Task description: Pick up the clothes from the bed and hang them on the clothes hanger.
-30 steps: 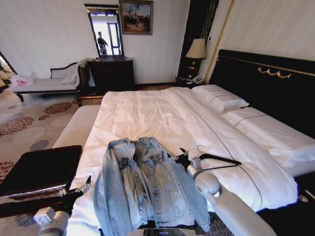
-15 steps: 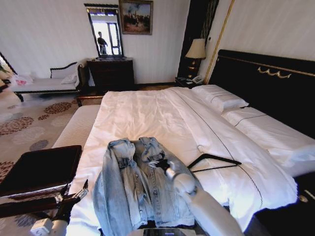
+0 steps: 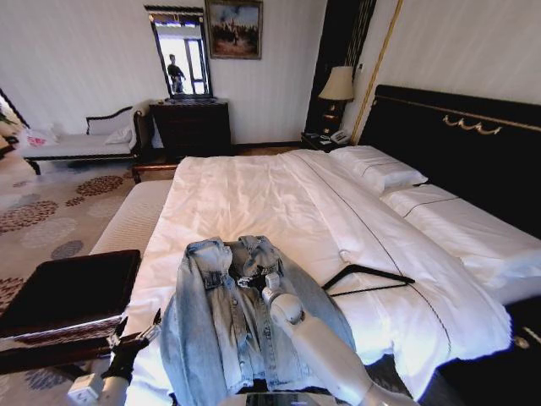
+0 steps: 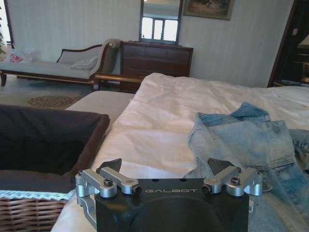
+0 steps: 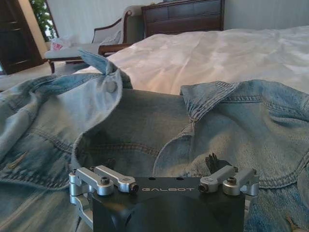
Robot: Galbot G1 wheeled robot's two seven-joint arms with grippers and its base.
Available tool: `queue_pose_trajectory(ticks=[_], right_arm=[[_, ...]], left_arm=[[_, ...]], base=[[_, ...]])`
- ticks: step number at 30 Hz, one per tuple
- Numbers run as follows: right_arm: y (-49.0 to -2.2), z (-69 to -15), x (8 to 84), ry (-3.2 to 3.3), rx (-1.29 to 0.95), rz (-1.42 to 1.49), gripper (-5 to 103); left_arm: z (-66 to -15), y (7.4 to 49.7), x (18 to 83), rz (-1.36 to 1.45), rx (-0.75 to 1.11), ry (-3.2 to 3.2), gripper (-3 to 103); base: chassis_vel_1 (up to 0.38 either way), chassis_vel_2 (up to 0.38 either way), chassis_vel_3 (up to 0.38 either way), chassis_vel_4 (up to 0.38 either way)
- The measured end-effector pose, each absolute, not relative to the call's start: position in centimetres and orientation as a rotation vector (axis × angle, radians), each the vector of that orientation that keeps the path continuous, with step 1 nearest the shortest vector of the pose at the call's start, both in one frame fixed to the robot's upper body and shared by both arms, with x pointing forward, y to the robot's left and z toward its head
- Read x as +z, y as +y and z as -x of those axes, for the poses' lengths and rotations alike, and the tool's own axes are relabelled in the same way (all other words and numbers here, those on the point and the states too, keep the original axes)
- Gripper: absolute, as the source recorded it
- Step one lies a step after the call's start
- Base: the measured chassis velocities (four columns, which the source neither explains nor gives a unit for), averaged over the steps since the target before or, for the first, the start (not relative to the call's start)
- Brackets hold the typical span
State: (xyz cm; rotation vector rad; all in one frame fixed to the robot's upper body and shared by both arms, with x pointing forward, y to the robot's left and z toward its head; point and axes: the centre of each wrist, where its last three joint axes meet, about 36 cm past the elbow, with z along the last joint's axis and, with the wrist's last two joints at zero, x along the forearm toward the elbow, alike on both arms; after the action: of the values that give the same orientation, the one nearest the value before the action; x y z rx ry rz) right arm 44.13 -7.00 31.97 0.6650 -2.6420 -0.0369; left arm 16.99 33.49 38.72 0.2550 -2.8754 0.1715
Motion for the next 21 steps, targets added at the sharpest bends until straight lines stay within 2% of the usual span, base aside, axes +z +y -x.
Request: queue_pose_trajectory(ticks=[5,20,21], right_arm=[[-6.1,-44.4,31.9,-2.664,-0.099,-0.671,100],[-3.9,-47.4,30.5,-2.679,-0.049,-0.64,100],[-3.9,-47.7,30.2,-2.679,-0.041,-0.628,103]], left_arm=[[-17.4,33.0,38.9,-0.218,0.136,-2.895,100],[-17.7,32.8,39.2,-0.182,0.118,-2.91,100],[-17.7,32.8,39.3,-0.182,0.118,-2.912,100]], base=[[0.0,0.0,0.0,0.0],[0.0,0.0,0.0,0.0],[0.0,0.0,0.0,0.0]])
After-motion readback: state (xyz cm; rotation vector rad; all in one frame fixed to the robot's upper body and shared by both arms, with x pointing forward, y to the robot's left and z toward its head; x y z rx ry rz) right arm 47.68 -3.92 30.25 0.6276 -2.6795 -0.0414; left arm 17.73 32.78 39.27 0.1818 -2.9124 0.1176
